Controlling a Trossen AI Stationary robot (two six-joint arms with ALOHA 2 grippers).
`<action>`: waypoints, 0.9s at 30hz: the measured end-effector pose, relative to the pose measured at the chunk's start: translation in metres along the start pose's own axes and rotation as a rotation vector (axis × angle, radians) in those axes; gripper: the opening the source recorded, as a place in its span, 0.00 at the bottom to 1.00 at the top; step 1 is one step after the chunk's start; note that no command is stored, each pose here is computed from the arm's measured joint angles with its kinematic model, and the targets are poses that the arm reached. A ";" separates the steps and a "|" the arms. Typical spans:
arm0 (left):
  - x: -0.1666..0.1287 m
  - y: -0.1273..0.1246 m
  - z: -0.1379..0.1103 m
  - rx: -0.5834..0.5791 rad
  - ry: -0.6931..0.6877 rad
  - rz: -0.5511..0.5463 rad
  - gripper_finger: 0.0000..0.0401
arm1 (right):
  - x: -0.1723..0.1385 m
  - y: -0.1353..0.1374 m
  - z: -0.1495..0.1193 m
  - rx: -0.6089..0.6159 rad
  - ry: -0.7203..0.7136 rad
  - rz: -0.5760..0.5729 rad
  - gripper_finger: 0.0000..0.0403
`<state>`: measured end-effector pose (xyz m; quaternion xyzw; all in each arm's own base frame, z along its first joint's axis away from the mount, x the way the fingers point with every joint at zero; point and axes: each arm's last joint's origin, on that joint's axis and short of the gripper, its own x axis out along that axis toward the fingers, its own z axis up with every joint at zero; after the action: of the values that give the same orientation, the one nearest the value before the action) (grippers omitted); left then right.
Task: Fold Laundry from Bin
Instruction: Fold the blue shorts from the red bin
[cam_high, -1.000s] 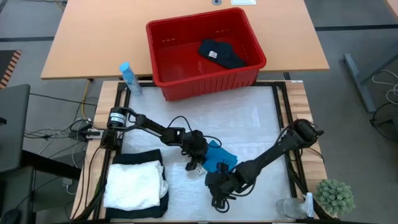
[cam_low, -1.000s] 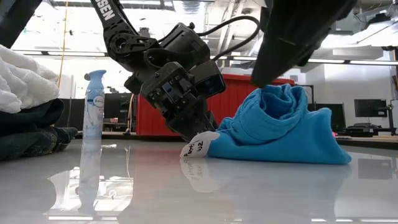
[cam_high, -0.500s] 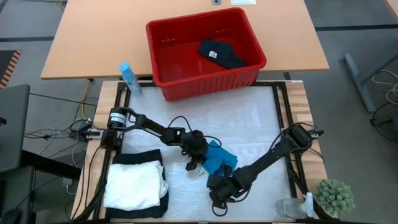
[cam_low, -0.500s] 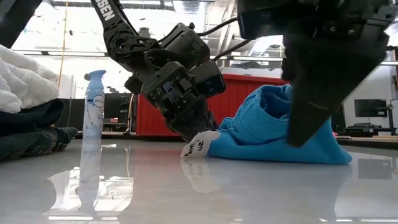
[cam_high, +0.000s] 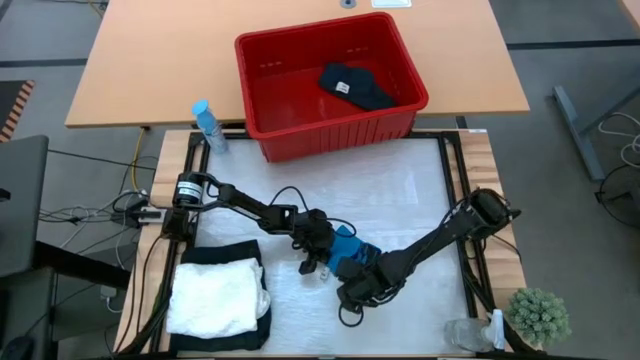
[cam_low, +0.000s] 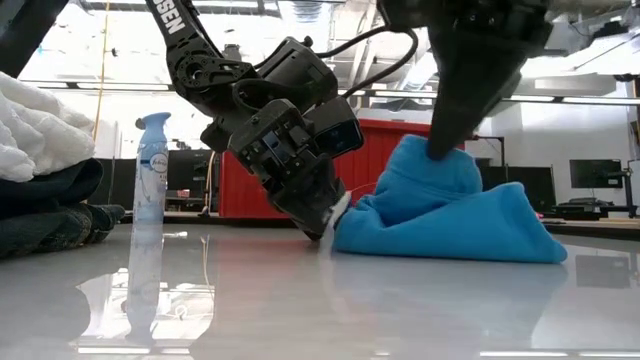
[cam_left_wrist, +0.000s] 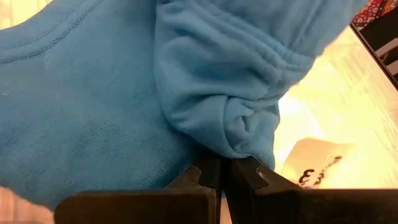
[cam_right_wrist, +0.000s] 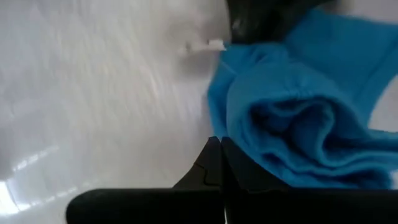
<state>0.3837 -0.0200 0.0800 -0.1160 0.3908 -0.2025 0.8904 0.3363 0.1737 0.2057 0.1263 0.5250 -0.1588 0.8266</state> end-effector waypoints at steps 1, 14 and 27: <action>0.000 0.000 0.000 -0.001 -0.002 0.000 0.00 | -0.003 -0.002 0.002 0.008 -0.011 -0.004 0.03; 0.000 0.000 0.002 0.002 -0.019 0.001 0.00 | 0.000 -0.031 0.023 0.064 -0.013 -0.109 0.03; 0.000 0.000 0.003 -0.014 -0.026 -0.001 0.00 | 0.008 -0.075 0.049 0.102 -0.009 -0.258 0.05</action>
<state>0.3858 -0.0200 0.0818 -0.1254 0.3807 -0.1988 0.8943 0.3509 0.0851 0.2156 0.0988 0.5245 -0.2906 0.7941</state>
